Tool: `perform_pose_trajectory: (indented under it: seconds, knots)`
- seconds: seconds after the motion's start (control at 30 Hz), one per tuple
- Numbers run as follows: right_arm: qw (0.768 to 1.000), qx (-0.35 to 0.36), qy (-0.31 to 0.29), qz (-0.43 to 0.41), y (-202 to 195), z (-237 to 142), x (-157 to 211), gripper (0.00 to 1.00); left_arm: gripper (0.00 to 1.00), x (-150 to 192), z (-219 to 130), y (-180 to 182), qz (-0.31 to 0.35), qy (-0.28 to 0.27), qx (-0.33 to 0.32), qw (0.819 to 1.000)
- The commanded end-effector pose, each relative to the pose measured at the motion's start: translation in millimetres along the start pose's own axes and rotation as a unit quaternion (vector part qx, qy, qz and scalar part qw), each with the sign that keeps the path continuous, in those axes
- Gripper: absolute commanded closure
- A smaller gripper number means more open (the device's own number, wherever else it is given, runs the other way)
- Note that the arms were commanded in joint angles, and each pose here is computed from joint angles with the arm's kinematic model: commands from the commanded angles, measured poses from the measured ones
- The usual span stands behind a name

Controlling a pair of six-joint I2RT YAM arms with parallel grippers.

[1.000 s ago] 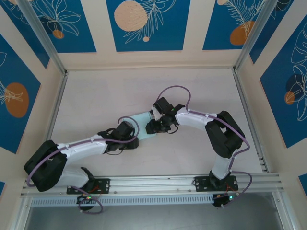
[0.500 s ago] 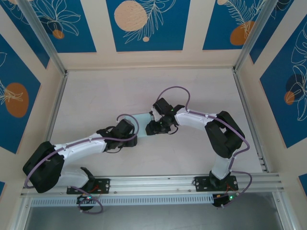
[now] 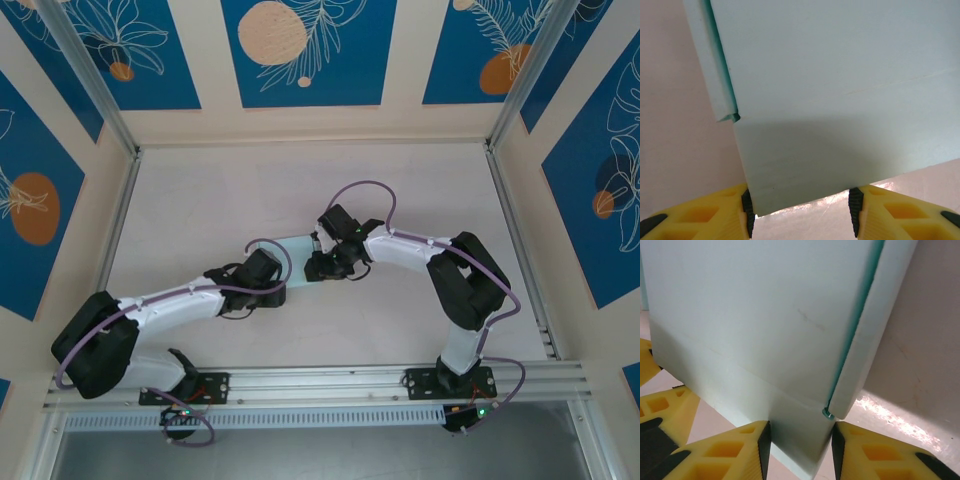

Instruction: Fold the paper box

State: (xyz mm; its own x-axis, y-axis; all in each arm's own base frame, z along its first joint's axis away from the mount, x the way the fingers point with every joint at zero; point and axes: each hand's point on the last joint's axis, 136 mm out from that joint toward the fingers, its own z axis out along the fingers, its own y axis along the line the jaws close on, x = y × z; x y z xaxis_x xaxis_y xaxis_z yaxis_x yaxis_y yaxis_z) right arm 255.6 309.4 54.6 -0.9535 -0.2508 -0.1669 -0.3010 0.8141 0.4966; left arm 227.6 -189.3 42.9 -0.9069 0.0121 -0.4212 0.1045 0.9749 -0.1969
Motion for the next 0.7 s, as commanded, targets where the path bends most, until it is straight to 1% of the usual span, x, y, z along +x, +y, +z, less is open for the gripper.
perform_pose_trajectory:
  seconds: [0.0,0.1,0.2,0.23,0.3,0.4,0.53,0.67]
  knots:
    - [1.000,-0.021,0.001,0.000,10,1,-1,0.65,0.48,-12,-4,-10,-0.003,-0.012,0.021,1.000]
    - [1.000,0.011,-0.004,-0.003,1,3,-1,0.64,0.47,-14,-6,-10,-0.003,-0.018,0.020,1.000]
    - [1.000,0.016,-0.010,-0.009,-1,6,-2,0.64,0.46,-18,-8,-7,0.001,-0.025,0.010,1.000]
    - [1.000,0.016,-0.011,-0.010,-1,7,-3,0.64,0.45,-20,-9,-5,0.002,-0.027,0.006,1.000]
    - [1.000,0.016,-0.014,-0.009,-1,7,-5,0.66,0.37,-24,-13,-2,0.008,-0.030,-0.004,0.999]
    - [1.000,0.014,-0.018,-0.008,-1,7,-7,0.66,0.29,-33,-24,4,0.020,-0.038,-0.019,0.999]
    - [1.000,0.008,-0.021,-0.005,1,8,-9,0.67,0.23,-44,-44,19,0.032,-0.051,-0.043,0.997]
    - [1.000,-0.008,-0.019,-0.004,7,8,-10,0.66,0.17,-54,-57,28,0.029,-0.063,-0.046,0.997]
